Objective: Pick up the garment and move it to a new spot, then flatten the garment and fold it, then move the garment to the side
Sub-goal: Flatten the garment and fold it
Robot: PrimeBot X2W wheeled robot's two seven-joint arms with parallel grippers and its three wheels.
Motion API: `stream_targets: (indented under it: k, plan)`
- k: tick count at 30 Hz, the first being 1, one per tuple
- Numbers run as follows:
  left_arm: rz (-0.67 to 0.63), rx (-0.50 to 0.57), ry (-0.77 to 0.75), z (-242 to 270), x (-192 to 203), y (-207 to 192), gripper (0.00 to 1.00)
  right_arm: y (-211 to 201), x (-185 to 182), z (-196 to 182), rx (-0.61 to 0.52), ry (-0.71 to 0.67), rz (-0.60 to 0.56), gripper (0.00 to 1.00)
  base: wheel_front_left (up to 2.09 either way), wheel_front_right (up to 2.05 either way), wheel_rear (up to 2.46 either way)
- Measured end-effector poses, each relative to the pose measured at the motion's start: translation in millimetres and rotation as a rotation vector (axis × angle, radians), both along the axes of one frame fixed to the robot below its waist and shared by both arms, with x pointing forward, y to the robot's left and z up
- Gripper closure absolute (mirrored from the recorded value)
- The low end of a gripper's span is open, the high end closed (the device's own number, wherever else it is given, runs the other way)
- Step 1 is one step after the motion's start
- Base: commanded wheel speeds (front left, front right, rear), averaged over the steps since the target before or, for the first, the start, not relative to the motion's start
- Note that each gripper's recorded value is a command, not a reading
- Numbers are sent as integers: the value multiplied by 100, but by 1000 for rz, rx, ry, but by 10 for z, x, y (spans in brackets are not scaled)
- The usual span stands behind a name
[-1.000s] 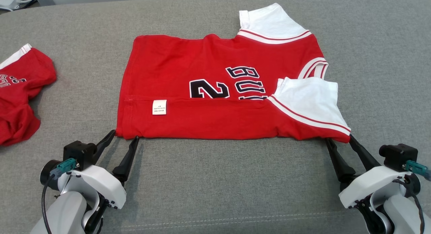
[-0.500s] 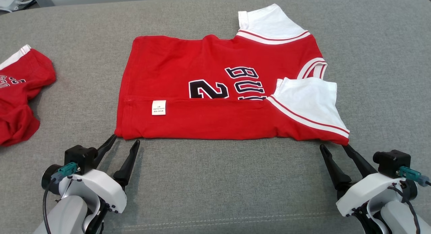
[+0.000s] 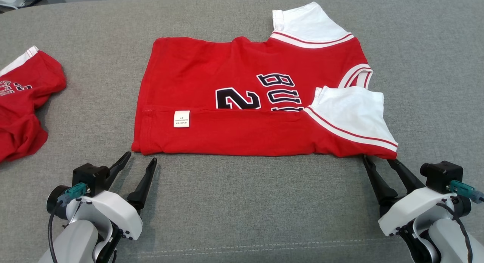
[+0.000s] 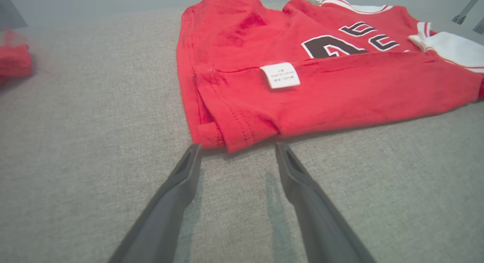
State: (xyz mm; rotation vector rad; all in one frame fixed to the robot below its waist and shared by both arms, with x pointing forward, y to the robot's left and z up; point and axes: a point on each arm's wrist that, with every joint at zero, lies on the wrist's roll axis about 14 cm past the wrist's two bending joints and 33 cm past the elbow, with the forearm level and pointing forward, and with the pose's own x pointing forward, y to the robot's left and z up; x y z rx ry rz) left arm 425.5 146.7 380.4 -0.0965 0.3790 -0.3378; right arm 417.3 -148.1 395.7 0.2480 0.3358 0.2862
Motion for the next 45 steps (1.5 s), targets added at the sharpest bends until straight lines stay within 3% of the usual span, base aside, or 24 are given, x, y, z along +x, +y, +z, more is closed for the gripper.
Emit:
stream_targets:
  k: [5, 10, 15, 17, 18, 22, 25, 33, 45]
  plan:
    - [-4, -1, 2, -7, 2, -16, 0, -4, 25, 55, 6, -18, -4, 15, 0, 0, 0]
    - [-8, -1, 2, -9, 6, -28, 0, -71, 39, 87, 10, -28, -27, 4, 0, 0, 0]
    - [-9, 0, 3, -17, 10, -31, 0, -93, 41, 126, 33, -38, -46, 5, 0, 0, 0]
    - [-10, 0, 5, -22, 11, -35, 0, -98, 11, 98, 34, -28, -49, 25, 0, 0, 0]
    - [-10, 0, 5, -25, 11, -36, 0, -92, 8, 94, 37, -26, -48, 46, 0, 0, 0]
    - [-9, -1, 7, -33, 8, -38, 0, -42, -12, 63, 44, -14, -36, 64, 0, 0, 0]
    - [-8, 0, 9, -37, 6, -33, 0, -42, -7, 64, 45, -14, -37, 99, 0, 0, 0]
    - [-8, -4, 13, -50, 4, -42, 0, -158, 31, 89, 37, -24, -67, 100, 0, 0, 0]
    - [61, -103, 24, -14, 166, -36, 0, -210, 23, 25, 1, -11, -59, 100, 0, 0, 0]
